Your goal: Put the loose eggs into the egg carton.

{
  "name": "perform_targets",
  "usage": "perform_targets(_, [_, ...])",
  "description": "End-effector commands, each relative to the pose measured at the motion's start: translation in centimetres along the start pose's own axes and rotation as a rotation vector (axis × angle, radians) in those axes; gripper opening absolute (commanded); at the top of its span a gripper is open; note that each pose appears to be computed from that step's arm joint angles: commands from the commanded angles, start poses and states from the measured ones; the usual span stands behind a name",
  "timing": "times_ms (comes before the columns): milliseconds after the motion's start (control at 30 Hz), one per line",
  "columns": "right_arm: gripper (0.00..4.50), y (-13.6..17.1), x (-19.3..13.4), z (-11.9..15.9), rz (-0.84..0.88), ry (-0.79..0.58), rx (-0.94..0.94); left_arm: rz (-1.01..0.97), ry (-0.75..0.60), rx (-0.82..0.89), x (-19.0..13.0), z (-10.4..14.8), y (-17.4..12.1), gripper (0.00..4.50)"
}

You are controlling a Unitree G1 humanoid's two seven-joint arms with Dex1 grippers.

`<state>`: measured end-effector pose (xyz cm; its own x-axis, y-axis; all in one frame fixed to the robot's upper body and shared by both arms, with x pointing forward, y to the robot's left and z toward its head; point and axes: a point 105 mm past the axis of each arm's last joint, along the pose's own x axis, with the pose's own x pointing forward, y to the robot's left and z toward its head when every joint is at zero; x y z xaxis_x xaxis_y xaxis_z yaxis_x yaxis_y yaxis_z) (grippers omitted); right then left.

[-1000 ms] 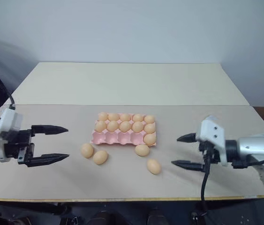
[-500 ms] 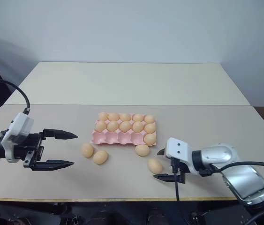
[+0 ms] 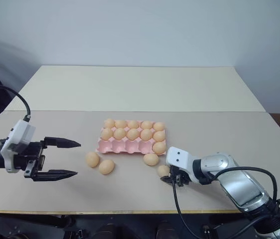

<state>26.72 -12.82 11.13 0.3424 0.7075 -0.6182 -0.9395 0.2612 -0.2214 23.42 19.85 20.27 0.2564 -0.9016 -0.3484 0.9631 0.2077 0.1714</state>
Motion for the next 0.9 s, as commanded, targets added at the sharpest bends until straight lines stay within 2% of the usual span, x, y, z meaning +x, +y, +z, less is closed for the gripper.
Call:
perform_targets(33, [1.80, -0.4, -2.0, 1.9, -0.015, -0.042, -0.089, 0.054, -0.006, 0.039, -0.9, 0.9, 0.3, 4.50])
perform_targets(167, [1.80, -2.7, -2.6, 4.5, -0.092, -0.146, -0.115, 0.150, -0.066, 0.035, -1.6, 1.7, 1.5, 4.50])
perform_targets(300, [1.80, -4.7, -1.2, 6.4, -0.142, -0.197, -0.135, 0.232, -0.148, 0.028, -1.8, 2.8, 2.5, 4.50])
perform_targets(633, [1.80, -5.9, 2.8, 8.5, -0.129, -0.232, -0.143, 0.215, -0.166, 0.026, -1.5, 3.6, 2.4, 4.50])
perform_targets(800, [3.24, -5.8, 3.5, 8.1, -0.118, -0.192, -0.152, 0.207, -0.158, 0.037, -1.5, 3.6, 2.5, 4.50])
perform_targets(900, [4.38, -6.2, 3.3, 8.4, -0.156, -0.202, -0.147, 0.202, -0.154, 0.041, -1.4, 3.6, 2.5, 4.50])
